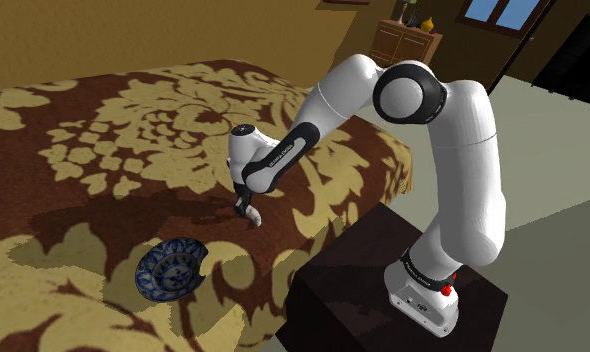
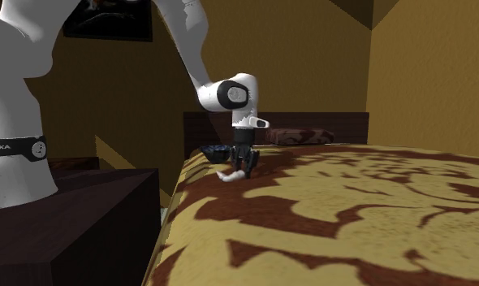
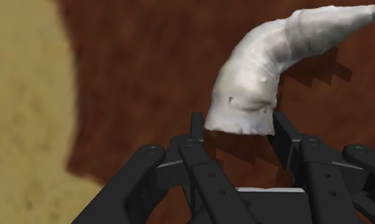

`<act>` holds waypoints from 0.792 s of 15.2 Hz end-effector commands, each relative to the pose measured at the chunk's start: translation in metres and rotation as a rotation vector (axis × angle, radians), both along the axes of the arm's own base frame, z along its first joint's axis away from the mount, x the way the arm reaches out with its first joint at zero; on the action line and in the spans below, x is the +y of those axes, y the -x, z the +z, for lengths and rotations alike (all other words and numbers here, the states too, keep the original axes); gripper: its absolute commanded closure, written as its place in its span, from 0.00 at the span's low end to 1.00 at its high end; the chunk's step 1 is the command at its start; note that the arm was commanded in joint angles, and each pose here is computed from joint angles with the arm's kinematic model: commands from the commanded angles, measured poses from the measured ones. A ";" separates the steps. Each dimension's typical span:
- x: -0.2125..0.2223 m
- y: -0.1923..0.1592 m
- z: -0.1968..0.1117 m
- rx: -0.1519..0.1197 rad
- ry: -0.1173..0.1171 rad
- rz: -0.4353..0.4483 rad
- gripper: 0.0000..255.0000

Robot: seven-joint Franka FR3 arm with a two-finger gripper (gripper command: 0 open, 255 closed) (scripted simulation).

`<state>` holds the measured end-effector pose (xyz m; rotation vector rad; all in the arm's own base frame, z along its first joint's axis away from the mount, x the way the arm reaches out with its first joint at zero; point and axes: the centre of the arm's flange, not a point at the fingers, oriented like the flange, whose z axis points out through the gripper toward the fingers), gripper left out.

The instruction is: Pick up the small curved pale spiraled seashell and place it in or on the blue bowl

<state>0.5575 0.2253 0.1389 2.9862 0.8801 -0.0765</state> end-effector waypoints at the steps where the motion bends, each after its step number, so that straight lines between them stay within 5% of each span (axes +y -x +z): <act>1: -0.001 0.000 0.010 0.000 0.000 0.000 1.00; 12: -0.001 0.000 0.068 0.000 0.000 0.000 1.00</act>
